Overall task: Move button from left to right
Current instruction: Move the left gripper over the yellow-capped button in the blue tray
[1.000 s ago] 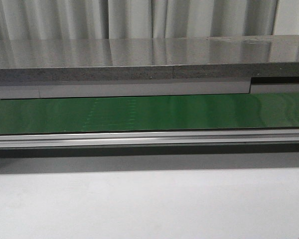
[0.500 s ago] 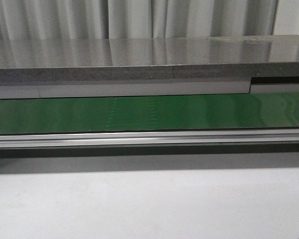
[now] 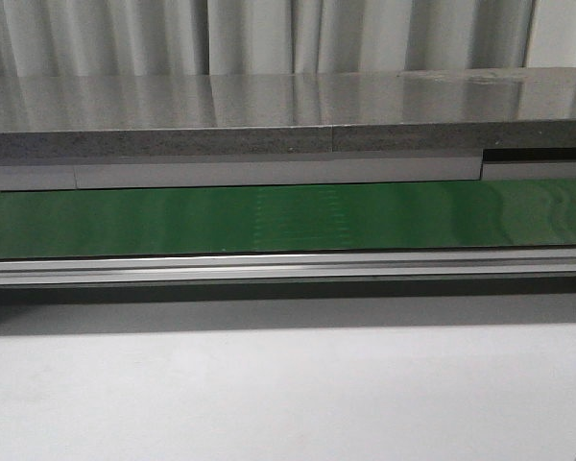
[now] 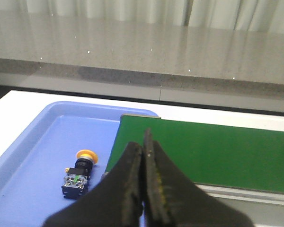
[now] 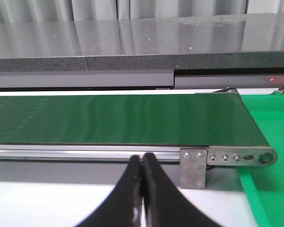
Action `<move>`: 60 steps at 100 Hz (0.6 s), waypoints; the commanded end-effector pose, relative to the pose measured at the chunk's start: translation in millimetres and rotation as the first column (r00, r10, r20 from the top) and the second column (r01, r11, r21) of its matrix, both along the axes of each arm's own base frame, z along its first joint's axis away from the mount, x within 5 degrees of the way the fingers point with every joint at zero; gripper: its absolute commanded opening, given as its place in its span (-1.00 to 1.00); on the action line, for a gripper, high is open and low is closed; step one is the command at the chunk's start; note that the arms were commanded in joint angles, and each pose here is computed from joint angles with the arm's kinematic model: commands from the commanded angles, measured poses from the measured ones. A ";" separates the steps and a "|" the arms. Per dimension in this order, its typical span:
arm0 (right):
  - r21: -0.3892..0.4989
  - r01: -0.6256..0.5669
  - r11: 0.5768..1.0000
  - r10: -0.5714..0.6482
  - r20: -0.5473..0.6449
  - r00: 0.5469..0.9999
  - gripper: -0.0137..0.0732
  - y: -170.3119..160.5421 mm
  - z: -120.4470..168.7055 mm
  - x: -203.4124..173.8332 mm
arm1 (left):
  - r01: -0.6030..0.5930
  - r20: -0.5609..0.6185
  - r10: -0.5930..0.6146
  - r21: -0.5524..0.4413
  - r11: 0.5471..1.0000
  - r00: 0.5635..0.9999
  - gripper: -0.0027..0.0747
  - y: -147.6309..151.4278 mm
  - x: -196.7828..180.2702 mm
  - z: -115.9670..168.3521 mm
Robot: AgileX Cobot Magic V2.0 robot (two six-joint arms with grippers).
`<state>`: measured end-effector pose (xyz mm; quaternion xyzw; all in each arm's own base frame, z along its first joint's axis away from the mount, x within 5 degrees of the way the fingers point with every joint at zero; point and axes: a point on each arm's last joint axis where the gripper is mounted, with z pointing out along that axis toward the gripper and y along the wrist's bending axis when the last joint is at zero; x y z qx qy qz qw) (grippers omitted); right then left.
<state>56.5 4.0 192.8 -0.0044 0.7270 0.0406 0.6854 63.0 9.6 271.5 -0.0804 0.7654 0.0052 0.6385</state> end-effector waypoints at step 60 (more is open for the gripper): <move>0.001 0.004 1.000 -0.004 0.122 0.993 -0.84 -0.6 14.7 -2.2 | -0.105 -0.486 0.086 -0.013 0.994 0.870 -0.98 7.9 75.8 66.6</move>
